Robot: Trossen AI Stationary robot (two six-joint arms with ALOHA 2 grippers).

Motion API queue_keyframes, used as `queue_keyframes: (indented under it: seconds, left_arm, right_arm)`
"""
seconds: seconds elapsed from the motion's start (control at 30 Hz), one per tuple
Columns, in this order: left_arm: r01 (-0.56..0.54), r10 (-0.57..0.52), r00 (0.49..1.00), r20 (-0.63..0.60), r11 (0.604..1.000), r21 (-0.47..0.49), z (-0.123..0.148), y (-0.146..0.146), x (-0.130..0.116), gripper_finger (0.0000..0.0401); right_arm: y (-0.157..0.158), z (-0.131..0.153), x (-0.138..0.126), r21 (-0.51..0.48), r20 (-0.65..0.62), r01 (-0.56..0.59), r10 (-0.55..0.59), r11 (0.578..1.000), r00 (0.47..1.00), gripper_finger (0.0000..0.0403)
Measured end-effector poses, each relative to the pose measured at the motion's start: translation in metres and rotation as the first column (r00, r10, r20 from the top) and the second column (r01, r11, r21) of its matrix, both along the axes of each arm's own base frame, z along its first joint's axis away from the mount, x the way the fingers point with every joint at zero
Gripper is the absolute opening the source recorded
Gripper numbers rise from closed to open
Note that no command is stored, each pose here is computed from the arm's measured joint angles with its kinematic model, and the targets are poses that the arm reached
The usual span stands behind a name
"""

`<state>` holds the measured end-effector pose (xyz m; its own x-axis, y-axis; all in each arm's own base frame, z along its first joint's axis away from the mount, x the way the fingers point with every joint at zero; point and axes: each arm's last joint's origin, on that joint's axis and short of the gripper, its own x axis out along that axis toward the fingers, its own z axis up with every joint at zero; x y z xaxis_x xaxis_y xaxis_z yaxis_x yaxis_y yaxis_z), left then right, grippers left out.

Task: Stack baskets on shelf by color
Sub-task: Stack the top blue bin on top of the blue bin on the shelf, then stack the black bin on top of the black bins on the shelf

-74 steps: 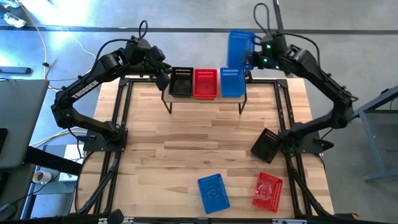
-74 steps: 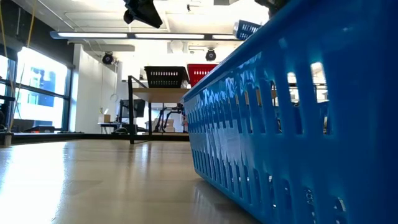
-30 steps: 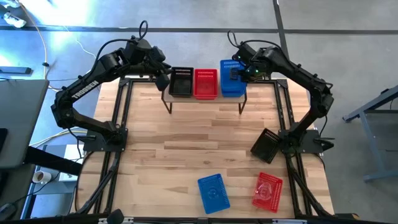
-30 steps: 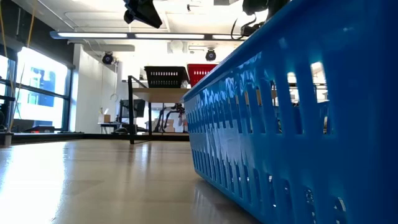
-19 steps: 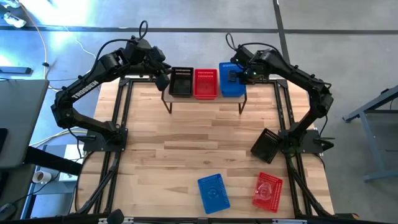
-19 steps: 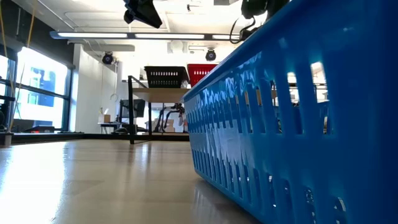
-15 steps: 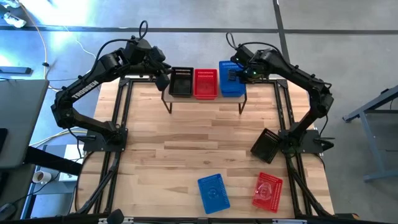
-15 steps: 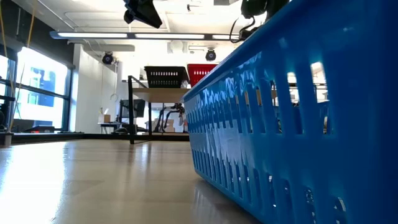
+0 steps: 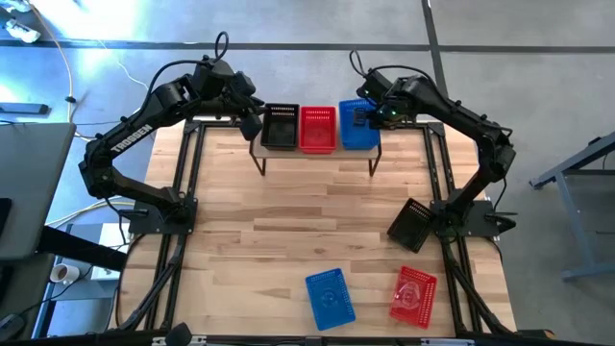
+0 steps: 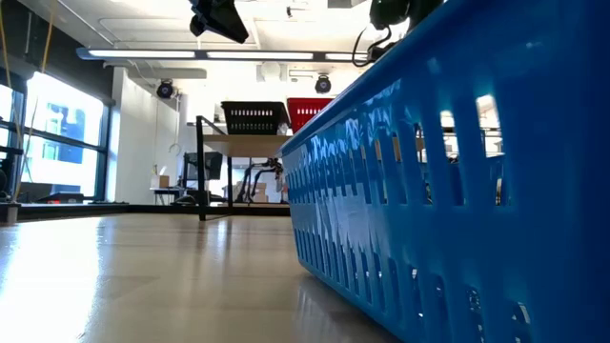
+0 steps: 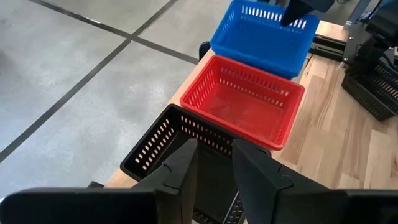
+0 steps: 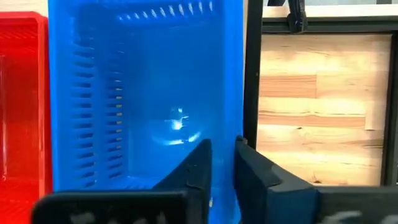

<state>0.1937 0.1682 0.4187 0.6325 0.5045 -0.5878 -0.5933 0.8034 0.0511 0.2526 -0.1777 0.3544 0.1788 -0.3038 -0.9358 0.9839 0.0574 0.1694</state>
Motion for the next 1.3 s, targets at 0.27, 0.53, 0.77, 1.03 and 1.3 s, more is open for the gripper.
queue_keyframes:
  seconds: [0.27, 0.53, 0.77, 1.03, 1.3]
  left_arm:
    - [0.000, 0.000, 1.000, 0.000, 1.000, 0.000, 0.000, 0.000, 0.000, 0.0090]
    - [0.000, 0.000, 1.000, 0.000, 1.000, 0.000, 0.000, 0.000, 0.000, 0.0090]
    - [-0.002, 0.002, 1.000, -0.019, 1.000, -0.019, -0.002, -0.001, -0.001, 0.0090]
    - [-0.015, -0.001, 0.996, -0.087, 0.984, -0.179, -0.028, -0.006, -0.004, 0.0090]
    - [-0.043, 0.029, 0.998, -0.049, 0.954, -0.296, -0.041, -0.031, -0.002, 0.0090]
  right_arm:
    - [0.004, 0.010, -0.006, -0.020, 0.013, -0.009, 0.009, 1.000, 1.000, 0.0104]
    - [0.019, 0.032, -0.017, -0.056, 0.056, -0.077, 0.080, 0.995, 0.995, 0.0110]
    - [0.051, 0.032, -0.006, -0.042, -0.010, -0.306, 0.306, 0.951, 0.952, 0.0110]
    - [0.089, 0.030, 0.003, -0.072, -0.158, -0.489, 0.474, 0.869, 0.866, 0.0110]
    - [0.115, 0.028, 0.001, -0.038, -0.273, -0.573, 0.544, 0.818, 0.794, 0.0110]
